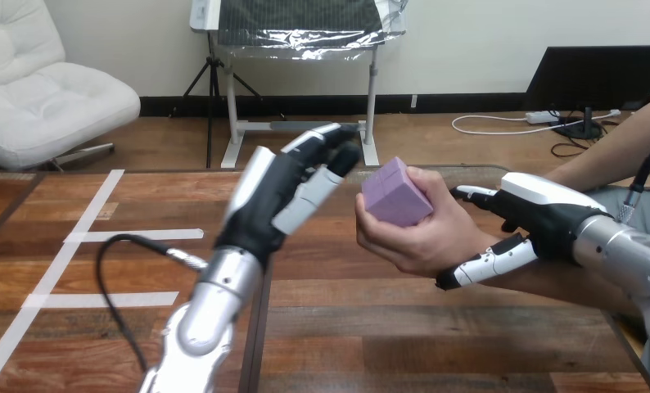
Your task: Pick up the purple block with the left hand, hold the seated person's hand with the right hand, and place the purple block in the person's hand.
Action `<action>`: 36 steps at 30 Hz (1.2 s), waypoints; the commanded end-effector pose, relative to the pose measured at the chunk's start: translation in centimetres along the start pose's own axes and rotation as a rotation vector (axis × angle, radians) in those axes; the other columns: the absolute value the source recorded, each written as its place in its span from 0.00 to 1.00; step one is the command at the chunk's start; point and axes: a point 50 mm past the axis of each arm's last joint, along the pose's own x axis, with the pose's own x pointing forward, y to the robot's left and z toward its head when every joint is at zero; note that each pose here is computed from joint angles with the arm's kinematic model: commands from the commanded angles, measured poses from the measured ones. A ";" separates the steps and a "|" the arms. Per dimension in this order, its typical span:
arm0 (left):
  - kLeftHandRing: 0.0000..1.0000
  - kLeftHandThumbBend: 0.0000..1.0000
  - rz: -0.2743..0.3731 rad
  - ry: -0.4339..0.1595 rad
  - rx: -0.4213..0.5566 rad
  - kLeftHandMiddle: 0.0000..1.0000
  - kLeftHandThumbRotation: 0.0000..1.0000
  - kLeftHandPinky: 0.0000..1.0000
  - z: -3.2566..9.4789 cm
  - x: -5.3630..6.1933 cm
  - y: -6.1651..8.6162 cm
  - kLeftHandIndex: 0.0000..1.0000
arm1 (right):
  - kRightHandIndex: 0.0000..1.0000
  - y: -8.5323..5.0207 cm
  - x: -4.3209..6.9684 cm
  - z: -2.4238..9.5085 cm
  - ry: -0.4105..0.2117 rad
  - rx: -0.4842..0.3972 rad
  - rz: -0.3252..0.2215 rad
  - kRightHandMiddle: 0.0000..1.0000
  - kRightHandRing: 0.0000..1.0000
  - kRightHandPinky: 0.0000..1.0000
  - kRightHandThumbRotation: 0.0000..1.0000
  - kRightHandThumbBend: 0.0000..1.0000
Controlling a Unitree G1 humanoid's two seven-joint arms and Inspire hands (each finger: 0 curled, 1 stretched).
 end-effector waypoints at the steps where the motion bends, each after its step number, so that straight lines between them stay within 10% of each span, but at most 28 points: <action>1: 0.84 0.70 0.059 -0.082 0.003 0.85 1.00 0.75 1.7 -0.3 1.7 0.80 | 0.96 -0.4 -0.4 0.1 -0.001 -0.007 -0.076 0.96 0.95 0.81 0.67 0.94; 19: 0.83 0.76 0.166 -0.081 0.006 0.84 1.00 0.76 1.3 -3.1 4.5 0.80 | 0.90 -0.2 -0.8 0.0 -0.047 0.018 -0.267 0.89 0.86 0.76 0.78 0.86; 36: 0.81 0.86 0.237 -0.145 -0.026 0.82 1.00 0.74 3.4 -5.9 5.9 0.77 | 0.93 0.1 -1.6 0.8 -0.152 0.120 -0.402 0.92 0.89 0.74 0.96 0.85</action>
